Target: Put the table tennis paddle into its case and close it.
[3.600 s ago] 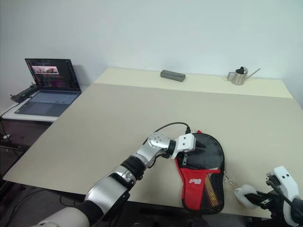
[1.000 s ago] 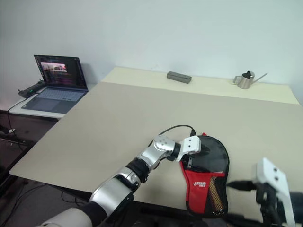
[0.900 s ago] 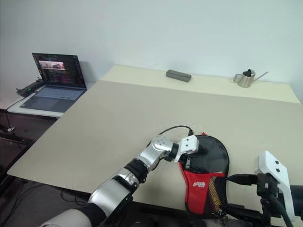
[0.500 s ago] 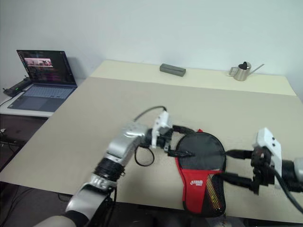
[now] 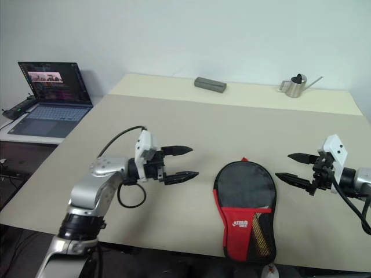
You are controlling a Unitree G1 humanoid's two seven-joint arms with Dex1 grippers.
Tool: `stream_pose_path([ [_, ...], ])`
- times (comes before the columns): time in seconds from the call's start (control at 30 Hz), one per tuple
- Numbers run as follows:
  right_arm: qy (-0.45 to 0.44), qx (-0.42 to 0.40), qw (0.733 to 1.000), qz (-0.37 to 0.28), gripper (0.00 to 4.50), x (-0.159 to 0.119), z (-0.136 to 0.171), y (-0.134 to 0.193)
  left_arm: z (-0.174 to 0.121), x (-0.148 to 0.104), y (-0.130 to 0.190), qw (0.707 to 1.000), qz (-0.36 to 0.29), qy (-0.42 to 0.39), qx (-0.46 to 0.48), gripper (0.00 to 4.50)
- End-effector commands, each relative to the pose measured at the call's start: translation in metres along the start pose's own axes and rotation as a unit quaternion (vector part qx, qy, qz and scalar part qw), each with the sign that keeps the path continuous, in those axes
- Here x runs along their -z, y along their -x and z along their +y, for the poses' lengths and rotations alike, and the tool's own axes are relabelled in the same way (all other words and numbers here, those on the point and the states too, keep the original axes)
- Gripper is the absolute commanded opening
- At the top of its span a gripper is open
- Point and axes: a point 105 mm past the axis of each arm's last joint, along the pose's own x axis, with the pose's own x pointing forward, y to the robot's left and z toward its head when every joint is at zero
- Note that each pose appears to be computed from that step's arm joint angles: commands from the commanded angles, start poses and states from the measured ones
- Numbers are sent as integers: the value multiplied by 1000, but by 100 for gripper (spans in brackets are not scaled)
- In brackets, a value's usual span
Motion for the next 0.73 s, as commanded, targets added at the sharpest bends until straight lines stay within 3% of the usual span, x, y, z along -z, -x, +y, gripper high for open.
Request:
stream_pose_path([
  [0.03, 25, 15, 999, -18, 449, -10, -18, 4, -1, -19, 5, 999, -25, -36, -30, 450],
  [0.3, 30, 61, 998, -18, 449, -11, -57, 17, 3, -18, 25, 994, -9, -63, -89, 450],
  [0.37, 24, 69, 997, -15, 449, -11, -69, 22, 4, -19, 15, 993, -4, -69, -90, 450],
  [0.73, 25, 24, 999, -4, 449, -11, -43, 18, 16, -8, 17, 993, 2, -58, -101, 450],
])
